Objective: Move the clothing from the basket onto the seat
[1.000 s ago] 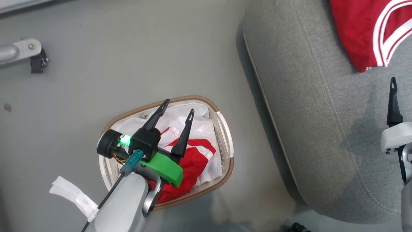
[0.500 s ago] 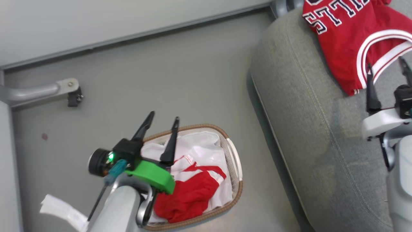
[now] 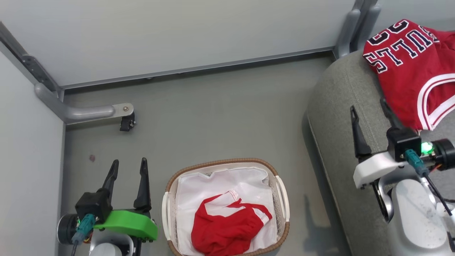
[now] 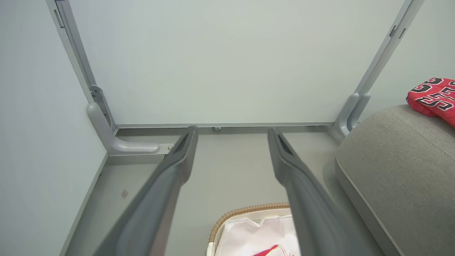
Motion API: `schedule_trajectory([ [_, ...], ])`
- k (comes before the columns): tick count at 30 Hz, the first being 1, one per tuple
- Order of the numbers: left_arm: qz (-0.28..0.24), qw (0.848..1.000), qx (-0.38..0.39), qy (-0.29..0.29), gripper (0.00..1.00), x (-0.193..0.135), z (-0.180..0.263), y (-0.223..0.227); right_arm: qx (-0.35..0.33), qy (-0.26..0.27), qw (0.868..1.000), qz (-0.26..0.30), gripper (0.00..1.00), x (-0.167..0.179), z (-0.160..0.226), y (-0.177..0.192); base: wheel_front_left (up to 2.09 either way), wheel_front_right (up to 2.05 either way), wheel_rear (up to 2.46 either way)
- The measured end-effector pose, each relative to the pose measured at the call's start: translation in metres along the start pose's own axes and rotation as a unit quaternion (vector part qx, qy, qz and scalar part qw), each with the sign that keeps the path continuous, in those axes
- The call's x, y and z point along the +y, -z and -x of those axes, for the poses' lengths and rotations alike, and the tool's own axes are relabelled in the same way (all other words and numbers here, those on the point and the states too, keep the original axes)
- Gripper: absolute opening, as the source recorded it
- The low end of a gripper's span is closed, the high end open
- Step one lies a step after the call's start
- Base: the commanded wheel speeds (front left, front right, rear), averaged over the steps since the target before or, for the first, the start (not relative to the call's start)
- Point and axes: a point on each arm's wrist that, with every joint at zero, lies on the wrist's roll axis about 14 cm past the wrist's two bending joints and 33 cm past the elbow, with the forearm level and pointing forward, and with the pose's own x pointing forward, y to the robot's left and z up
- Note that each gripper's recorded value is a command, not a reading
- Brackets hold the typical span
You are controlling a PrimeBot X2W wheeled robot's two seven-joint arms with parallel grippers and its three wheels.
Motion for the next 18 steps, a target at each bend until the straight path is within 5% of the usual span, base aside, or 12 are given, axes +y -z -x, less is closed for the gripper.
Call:
schedule_trajectory([
  [18,0.013,0.999,-0.008,-0.040,1.00,0.018,0.048,-0.003,0.042,-0.002,0.994,-0.105,1.00,0.023,0.063,0.025,0.00,0.00,0.00],
])
